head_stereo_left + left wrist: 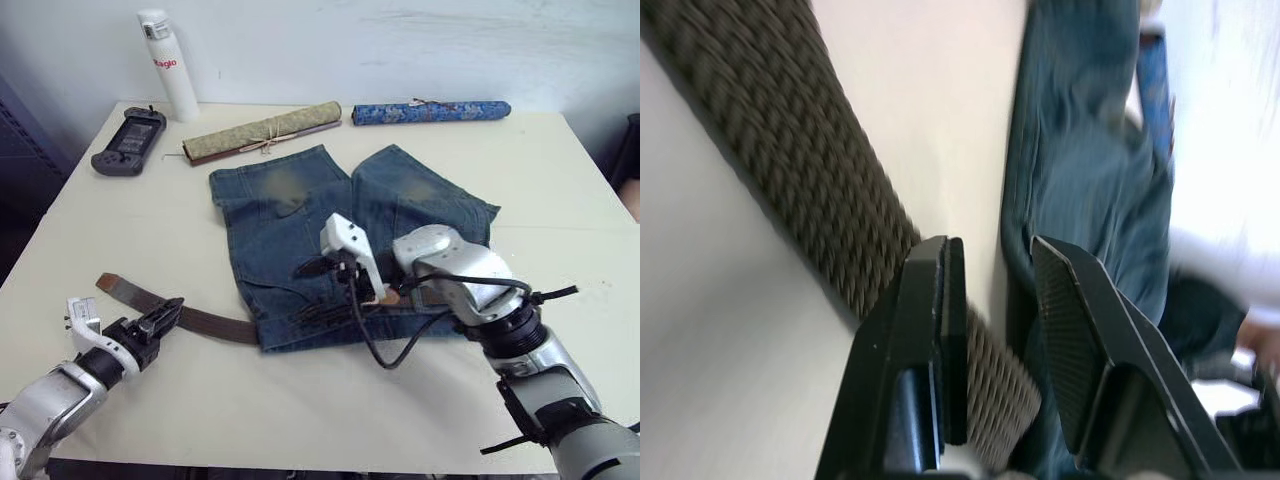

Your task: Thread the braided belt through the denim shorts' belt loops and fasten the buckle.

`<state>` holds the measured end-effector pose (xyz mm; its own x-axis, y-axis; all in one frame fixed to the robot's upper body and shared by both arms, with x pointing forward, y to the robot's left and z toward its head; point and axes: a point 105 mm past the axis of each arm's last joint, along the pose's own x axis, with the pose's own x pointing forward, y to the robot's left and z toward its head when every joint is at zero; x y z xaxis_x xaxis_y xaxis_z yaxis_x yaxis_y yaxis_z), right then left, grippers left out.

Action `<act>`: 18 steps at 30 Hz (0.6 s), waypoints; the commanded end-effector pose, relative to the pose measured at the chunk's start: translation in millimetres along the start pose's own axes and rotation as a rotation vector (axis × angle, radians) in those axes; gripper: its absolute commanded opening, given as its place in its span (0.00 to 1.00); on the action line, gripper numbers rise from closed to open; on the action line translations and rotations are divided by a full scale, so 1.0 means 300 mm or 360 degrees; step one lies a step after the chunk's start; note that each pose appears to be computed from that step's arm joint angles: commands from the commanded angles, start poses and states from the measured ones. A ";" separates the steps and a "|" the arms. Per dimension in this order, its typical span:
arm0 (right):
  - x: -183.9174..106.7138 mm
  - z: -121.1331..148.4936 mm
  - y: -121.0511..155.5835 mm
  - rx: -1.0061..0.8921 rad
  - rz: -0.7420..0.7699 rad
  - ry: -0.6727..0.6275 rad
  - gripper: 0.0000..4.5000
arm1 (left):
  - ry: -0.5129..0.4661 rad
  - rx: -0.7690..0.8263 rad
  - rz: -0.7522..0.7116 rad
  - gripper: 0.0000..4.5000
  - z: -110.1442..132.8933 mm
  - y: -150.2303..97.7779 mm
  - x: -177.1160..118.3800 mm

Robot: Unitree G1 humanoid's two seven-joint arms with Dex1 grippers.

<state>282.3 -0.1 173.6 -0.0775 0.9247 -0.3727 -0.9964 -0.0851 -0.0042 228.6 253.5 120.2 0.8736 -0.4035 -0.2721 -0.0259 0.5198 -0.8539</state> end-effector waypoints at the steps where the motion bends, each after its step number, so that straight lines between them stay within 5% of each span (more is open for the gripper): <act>1: -0.006 0.054 0.000 -0.0103 0.0005 -0.0031 1.00 | 0.0189 0.0360 -0.0076 0.29 -0.010 -0.084 -0.053; 7: -0.073 0.047 0.046 -0.0062 0.0113 0.0039 1.00 | 0.0283 0.1101 -0.0174 0.29 0.018 -0.182 -0.061; 10: -0.123 0.039 0.060 -0.0024 0.0092 0.0082 1.00 | 0.0461 0.1129 -0.0334 0.29 -0.010 -0.219 -0.055; 18: -0.168 0.028 0.057 0.0020 -0.0008 0.0099 1.00 | 0.0767 0.1960 -0.0313 0.29 -0.036 -0.142 -0.023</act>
<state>273.7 -44.9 190.6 -0.0696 0.8893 -0.4520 -0.9976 -0.0596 0.0364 216.4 226.9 149.5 0.5568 -0.6431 -0.5257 0.6910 0.7099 -0.1366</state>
